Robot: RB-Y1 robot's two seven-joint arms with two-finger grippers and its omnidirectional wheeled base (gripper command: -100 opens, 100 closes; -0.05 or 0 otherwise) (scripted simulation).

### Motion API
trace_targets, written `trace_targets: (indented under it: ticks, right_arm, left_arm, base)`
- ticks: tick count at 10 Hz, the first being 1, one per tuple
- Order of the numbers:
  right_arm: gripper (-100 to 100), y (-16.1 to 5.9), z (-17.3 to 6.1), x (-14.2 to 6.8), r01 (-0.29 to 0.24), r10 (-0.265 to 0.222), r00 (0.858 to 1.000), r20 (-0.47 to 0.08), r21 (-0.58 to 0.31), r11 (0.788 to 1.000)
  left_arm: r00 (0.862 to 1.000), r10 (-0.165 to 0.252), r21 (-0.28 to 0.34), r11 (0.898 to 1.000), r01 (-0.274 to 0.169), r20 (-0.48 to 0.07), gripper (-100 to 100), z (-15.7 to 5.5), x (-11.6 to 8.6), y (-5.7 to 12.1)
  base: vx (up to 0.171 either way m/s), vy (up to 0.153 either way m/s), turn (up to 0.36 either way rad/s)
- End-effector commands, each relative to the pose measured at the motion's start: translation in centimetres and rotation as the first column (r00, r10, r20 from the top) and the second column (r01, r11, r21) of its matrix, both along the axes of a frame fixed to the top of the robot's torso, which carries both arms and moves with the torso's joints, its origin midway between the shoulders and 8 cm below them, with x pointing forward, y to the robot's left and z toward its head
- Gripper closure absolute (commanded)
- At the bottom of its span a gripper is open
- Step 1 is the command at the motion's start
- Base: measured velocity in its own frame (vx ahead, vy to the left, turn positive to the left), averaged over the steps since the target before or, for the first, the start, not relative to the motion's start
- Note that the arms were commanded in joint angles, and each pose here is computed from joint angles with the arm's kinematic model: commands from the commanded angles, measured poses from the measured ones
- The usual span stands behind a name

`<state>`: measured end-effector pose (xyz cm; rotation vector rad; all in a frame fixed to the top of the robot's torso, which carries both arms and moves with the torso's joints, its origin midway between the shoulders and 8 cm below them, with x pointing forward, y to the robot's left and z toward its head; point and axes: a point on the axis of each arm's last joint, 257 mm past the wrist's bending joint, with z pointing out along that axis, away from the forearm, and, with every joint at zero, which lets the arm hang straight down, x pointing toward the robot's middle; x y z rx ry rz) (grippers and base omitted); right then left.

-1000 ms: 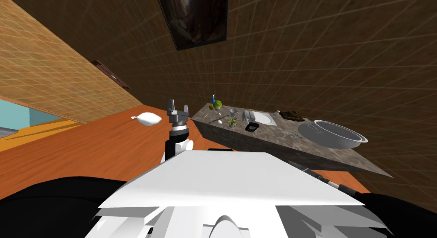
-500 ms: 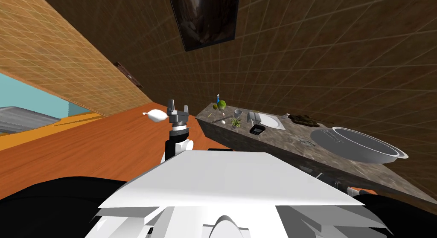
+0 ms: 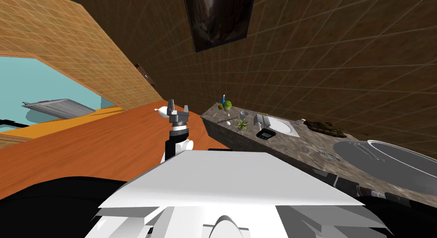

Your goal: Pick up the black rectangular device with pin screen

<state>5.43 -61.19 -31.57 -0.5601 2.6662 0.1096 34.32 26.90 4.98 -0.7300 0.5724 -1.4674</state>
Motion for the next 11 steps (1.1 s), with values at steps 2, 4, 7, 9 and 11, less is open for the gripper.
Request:
trace_targets:
  ticks: [2,4,7,9,11]
  right_arm:
    - [-100,-2.3,1.2,-0.7,-0.078,0.075,0.995,-0.059,-0.053,0.996]
    - [-100,-3.7,2.1,-1.2,-0.121,0.113,0.989,-0.096,-0.083,0.989]
    - [-100,-5.9,3.8,-1.6,-0.203,0.182,0.97,-0.161,-0.122,0.972]
    - [-100,-7.4,5.4,-1.9,-0.271,0.237,0.947,-0.215,-0.143,0.952]
    - [-100,-8.5,6.6,-2.1,-0.323,0.279,0.925,-0.257,-0.151,0.934]
  left_arm:
    - [1.0,0.0,0.0,1.0,0.0,0.0,0,0.0,0.0,0.0]
    - [1.0,0.0,0.0,1.0,0.0,0.0,0,0.0,0.0,0.0]
    - [1.0,0.0,0.0,1.0,0.0,0.0,0,0.0,0.0,0.0]
    - [1.0,0.0,0.0,1.0,0.0,0.0,0,0.0,0.0,0.0]
    - [1.0,0.0,0.0,1.0,0.0,0.0,0,0.0,0.0,0.0]
  base:
    - [0.031,0.056,0.179]
    - [0.038,0.092,0.222]
    - [0.051,0.074,0.139]
    - [0.093,0.128,0.279]
    - [0.129,0.145,0.16]
